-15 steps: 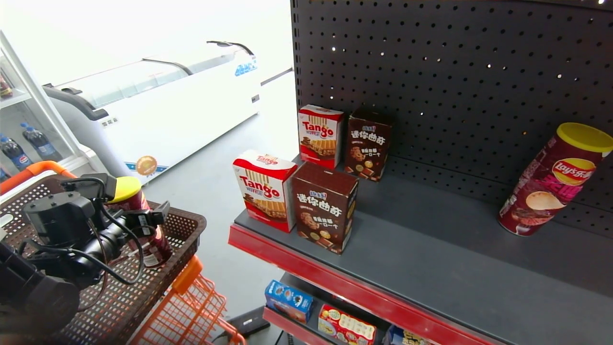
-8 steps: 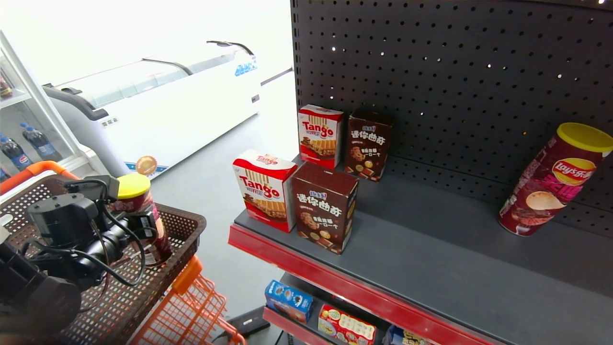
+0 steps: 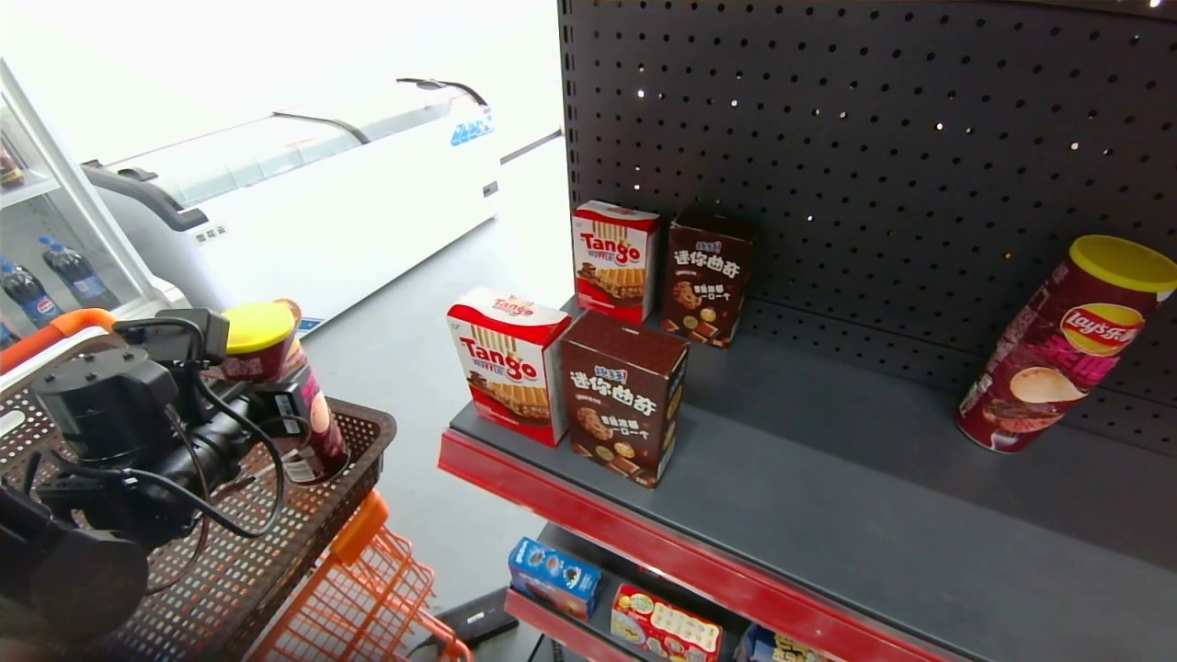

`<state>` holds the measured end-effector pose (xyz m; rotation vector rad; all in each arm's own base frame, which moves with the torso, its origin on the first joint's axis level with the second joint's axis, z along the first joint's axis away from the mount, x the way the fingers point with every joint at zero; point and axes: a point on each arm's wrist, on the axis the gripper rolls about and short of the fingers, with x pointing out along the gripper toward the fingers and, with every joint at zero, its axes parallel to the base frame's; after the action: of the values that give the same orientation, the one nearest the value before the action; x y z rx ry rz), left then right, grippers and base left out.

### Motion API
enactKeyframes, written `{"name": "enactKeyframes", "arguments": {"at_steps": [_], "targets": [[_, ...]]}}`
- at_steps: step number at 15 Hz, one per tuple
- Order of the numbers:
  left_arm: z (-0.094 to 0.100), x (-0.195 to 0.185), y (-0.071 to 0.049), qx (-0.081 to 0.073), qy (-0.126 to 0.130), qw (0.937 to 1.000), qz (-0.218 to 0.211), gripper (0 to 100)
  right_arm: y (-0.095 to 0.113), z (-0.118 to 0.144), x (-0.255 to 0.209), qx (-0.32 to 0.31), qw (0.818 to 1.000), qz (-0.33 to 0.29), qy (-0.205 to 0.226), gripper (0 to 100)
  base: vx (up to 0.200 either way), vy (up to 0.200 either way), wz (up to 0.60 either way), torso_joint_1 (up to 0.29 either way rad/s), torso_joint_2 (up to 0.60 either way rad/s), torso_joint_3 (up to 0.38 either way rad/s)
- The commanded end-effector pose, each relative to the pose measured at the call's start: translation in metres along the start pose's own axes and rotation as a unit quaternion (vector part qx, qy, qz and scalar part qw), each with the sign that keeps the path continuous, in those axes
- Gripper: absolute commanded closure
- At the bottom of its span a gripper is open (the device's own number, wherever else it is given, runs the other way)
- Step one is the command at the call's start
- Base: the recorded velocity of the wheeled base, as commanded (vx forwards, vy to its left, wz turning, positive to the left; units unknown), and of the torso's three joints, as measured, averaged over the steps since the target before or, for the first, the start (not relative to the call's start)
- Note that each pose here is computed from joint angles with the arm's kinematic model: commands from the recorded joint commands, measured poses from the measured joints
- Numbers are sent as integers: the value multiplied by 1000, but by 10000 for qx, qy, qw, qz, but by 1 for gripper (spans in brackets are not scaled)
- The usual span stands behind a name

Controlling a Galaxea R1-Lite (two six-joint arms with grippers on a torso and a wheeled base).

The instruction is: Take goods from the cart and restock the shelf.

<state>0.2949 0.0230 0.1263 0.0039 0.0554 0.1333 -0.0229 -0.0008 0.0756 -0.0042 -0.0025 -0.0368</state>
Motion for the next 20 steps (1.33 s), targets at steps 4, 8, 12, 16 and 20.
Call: {"name": "enactKeyframes", "arguments": {"at_steps": [4, 8, 12, 16, 20], "targets": [[56, -9, -7, 457, -1035, 9934, -179, 100, 0, 0, 0, -2, 10000, 0, 5, 0, 0, 0, 0, 0, 0, 0], [72, -37, -19, 514, -955, 9923, -593, 100, 0, 0, 0, -2, 10000, 0, 5, 0, 0, 0, 0, 0, 0, 0], [71, -71, -56, 474, -863, 9834, -1525, 100, 0, 0, 0, -2, 10000, 0, 5, 0, 0, 0, 0, 0, 0, 0], [70, -98, -84, 252, -901, 9649, -2455, 100, 0, 0, 0, -2, 10000, 0, 5, 0, 0, 0, 0, 0, 0, 0], [60, -126, -86, 270, -687, 9534, -2924, 100, 0, 0, 0, -2, 10000, 0, 5, 0, 0, 0, 0, 0, 0, 0]]}}
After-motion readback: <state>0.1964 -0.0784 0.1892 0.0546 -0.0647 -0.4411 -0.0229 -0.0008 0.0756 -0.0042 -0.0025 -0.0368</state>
